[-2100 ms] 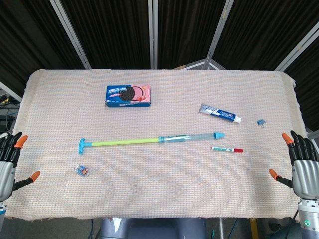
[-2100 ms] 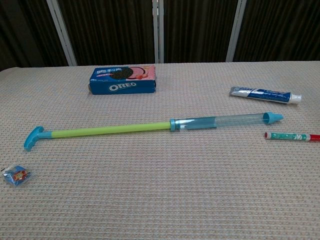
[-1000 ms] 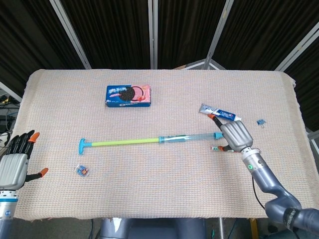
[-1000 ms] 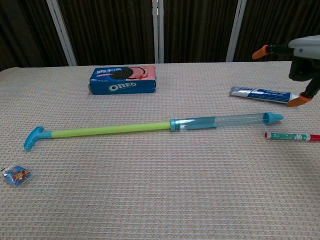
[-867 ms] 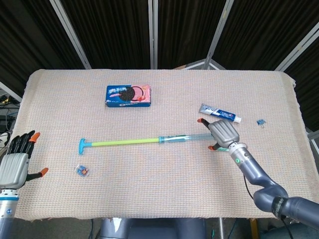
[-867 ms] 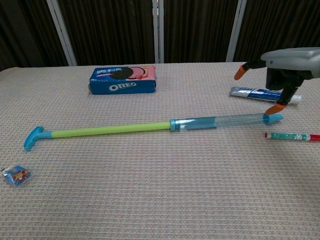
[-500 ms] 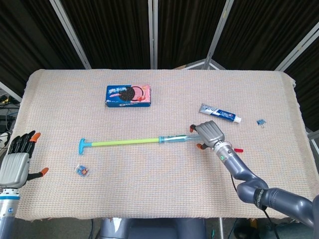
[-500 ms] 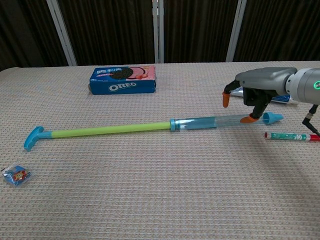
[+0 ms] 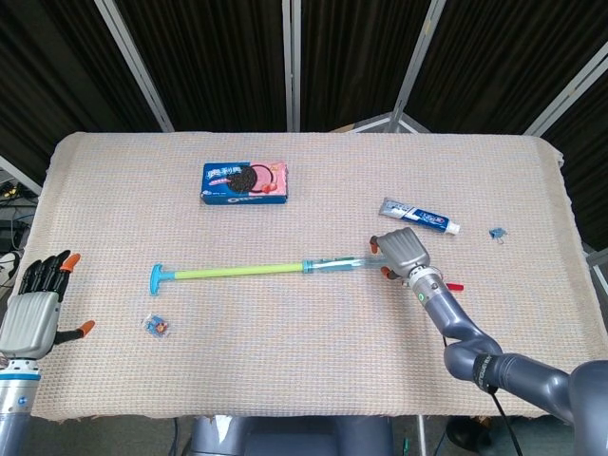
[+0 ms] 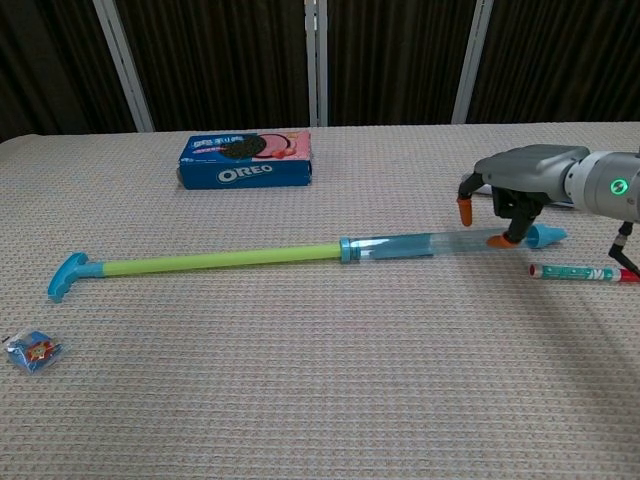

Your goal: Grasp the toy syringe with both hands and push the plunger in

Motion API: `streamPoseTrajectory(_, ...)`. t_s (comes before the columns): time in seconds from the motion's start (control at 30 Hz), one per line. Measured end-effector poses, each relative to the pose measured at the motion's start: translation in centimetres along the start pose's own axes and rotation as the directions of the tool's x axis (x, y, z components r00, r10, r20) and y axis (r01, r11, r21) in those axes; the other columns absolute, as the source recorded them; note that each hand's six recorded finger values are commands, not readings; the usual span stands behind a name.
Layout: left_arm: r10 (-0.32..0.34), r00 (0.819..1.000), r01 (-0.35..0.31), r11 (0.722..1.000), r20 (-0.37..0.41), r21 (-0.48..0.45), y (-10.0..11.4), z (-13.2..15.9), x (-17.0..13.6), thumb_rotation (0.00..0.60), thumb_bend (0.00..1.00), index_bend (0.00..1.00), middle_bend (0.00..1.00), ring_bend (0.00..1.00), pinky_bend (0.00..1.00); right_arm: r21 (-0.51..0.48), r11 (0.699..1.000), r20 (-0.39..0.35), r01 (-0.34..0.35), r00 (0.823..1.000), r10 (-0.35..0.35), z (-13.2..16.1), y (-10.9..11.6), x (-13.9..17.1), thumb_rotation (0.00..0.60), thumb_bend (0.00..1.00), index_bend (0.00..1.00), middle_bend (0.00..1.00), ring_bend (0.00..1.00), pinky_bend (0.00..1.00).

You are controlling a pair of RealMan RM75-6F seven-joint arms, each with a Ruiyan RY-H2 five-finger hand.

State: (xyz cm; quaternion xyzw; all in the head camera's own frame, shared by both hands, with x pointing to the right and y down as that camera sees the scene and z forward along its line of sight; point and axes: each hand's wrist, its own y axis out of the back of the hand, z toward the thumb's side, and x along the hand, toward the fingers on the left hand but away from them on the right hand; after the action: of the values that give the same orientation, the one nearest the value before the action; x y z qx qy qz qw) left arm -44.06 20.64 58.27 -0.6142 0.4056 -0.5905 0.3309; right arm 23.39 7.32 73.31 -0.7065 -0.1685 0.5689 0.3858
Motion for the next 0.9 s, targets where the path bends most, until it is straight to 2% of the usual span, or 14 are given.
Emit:
streamPoseTrajectory(0.3, -0.006, 1.0, 0.006, 1.0, -0.004, 0.007, -0.3, 0.0, 0.1, 0.6, 0.0, 0.0, 0.0, 0.0, 0.0, 0.047, 0.999, 0.017, 0.005, 1.0, -0.006, -0.3, -0.9, -0.6, 0.6, 0.25, 0.44, 1.0, 1.0, 1.0)
streamPoseTrajectory(0.47, -0.01, 1.0, 0.01, 1.0, -0.007, 0.011, -0.4, 0.0, 0.2, 0.6, 0.0, 0.0, 0.0, 0.0, 0.0, 0.064, 0.998, 0.016, 0.007, 1.0, -0.008, -0.2, -1.3, -1.0, 0.6, 0.26, 0.53, 1.0, 1.0, 1.0)
streamPoseTrajectory(0.63, -0.015, 1.0, 0.015, 1.0, -0.006, 0.01, -0.5, 0.1, 0.4, 0.6, 0.0, 0.0, 0.0, 0.0, 0.0, 0.067, 0.998, 0.017, 0.003, 1.0, -0.004, -0.4, -1.6, -1.1, 0.6, 0.33, 0.6, 1.0, 1.0, 1.0)
streamPoseTrajectory(0.8, -0.02, 1.0, 0.02, 1.0, 0.002, 0.009, -0.6, 0.3, 0.5, 0.6, 0.0, 0.0, 0.0, 0.0, 0.0, 0.054, 0.999, 0.017, 0.003, 1.0, -0.004, -0.5, -1.4, -0.8, 0.6, 0.37, 0.61, 1.0, 1.0, 1.0)
streamPoseTrajectory(0.83, -0.02, 1.0, 0.02, 1.0, 0.004, 0.008, -0.6, 0.4, 0.6, 0.6, 0.0, 0.0, 0.03, 0.01, 0.01, 0.05, 0.999, 0.017, 0.004, 1.0, -0.005, -0.5, -1.4, -0.7, 0.6, 0.37, 0.61, 1.0, 1.0, 1.0)
streamPoseTrajectory(0.9, -0.02, 1.0, 0.02, 1.0, 0.009, 0.007, -0.6, 0.5, 0.8, 0.6, 0.0, 0.0, 0.23, 0.18, 0.14, 0.04, 0.999, 0.016, 0.005, 1.0, -0.006, -0.6, -1.2, -0.4, 0.6, 0.37, 0.61, 1.0, 1.0, 1.0)
